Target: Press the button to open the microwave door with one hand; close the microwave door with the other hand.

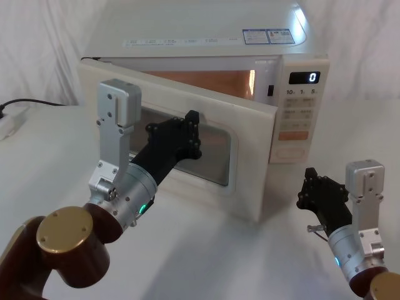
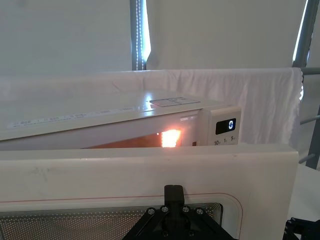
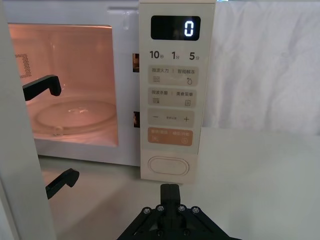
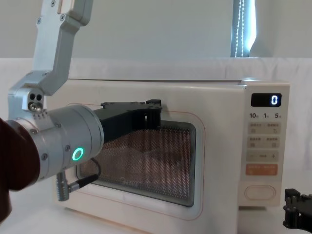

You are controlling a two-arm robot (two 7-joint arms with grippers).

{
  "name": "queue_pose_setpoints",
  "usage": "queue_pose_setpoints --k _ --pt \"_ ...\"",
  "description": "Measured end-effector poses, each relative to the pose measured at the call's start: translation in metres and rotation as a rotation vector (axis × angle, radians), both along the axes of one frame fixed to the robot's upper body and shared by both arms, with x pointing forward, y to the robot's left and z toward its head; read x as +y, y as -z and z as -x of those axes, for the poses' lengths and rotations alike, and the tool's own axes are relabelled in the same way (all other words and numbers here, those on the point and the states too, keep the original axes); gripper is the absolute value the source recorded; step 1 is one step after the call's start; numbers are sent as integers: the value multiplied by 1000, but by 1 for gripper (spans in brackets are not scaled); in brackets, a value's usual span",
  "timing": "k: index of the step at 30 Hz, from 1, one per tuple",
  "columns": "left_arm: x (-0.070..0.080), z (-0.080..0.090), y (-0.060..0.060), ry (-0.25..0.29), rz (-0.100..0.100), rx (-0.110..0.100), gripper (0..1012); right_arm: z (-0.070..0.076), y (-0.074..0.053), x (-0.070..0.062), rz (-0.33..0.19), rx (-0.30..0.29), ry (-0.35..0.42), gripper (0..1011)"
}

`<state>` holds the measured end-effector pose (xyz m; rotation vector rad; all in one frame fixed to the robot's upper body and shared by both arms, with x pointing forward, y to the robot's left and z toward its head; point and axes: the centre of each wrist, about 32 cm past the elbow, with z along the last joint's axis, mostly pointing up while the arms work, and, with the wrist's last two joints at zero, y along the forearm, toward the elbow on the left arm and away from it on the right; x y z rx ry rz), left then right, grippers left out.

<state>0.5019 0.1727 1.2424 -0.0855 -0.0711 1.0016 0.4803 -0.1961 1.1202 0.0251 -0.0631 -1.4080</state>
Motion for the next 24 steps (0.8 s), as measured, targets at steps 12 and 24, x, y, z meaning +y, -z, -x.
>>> queue_pose_setpoints --k 12,24 --pt "-5 -10 -3 20 10 -18 0 0 0 0 0 0 0 0" --pt "-15 -38 1 44 23 -8 0 0 0 0 0 0 0 0"
